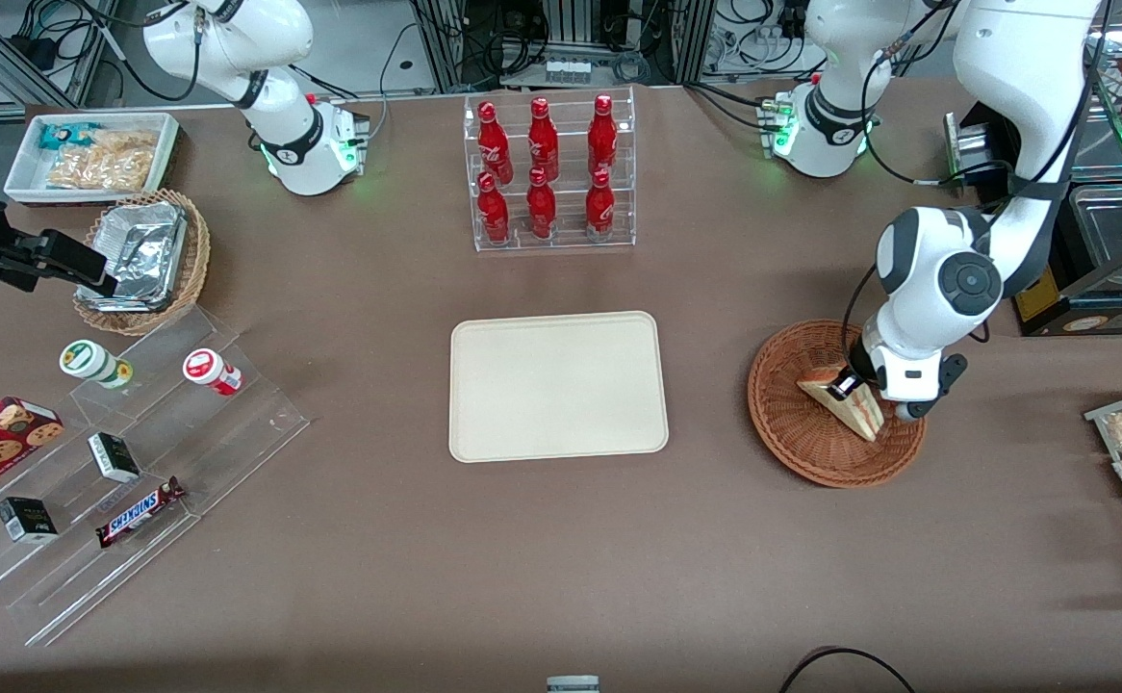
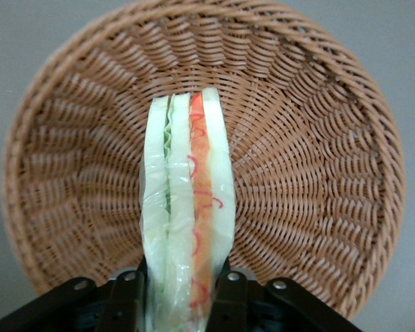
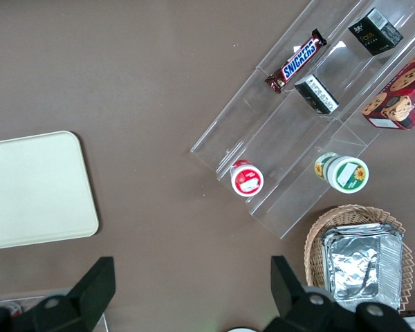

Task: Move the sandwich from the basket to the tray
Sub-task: 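Lower the left gripper and close it on the wrapped sandwich, then lift the sandwich and carry it over the cream tray, then lower the sandwich onto the tray and open the left gripper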

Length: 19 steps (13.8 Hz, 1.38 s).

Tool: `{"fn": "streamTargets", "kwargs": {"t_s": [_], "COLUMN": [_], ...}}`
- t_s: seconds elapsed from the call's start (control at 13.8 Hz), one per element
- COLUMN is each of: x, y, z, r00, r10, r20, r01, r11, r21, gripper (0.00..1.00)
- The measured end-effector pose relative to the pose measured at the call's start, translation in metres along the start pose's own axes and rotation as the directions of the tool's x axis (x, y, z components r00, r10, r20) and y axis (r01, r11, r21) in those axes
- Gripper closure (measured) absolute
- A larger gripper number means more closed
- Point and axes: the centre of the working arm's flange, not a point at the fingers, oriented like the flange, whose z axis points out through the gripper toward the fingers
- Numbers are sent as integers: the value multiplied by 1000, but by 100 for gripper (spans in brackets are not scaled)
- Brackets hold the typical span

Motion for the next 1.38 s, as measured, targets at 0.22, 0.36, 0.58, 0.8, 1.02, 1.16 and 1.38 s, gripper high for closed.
{"fn": "streamTargets", "kwargs": {"t_s": [0.22,0.36,0.58,0.8,1.02,1.16,1.38], "x": [-3,-28,-96,-165,-237,-278,-301], "y": [23,62,133,197,257,275,286], "z": [-86,-146,-177,-142,-86,-47,-12], "r00": [998,993,977,946,916,885,852], "r10": [42,111,214,321,400,465,523], "r20": [39,37,22,35,17,17,-7], "r01": [-45,-114,-214,-322,-398,-463,-523], "r11": [996,990,976,947,915,884,851], "r21": [77,79,45,16,-73,-62,-56], "gripper": [73,74,74,78,79,79,78]}}
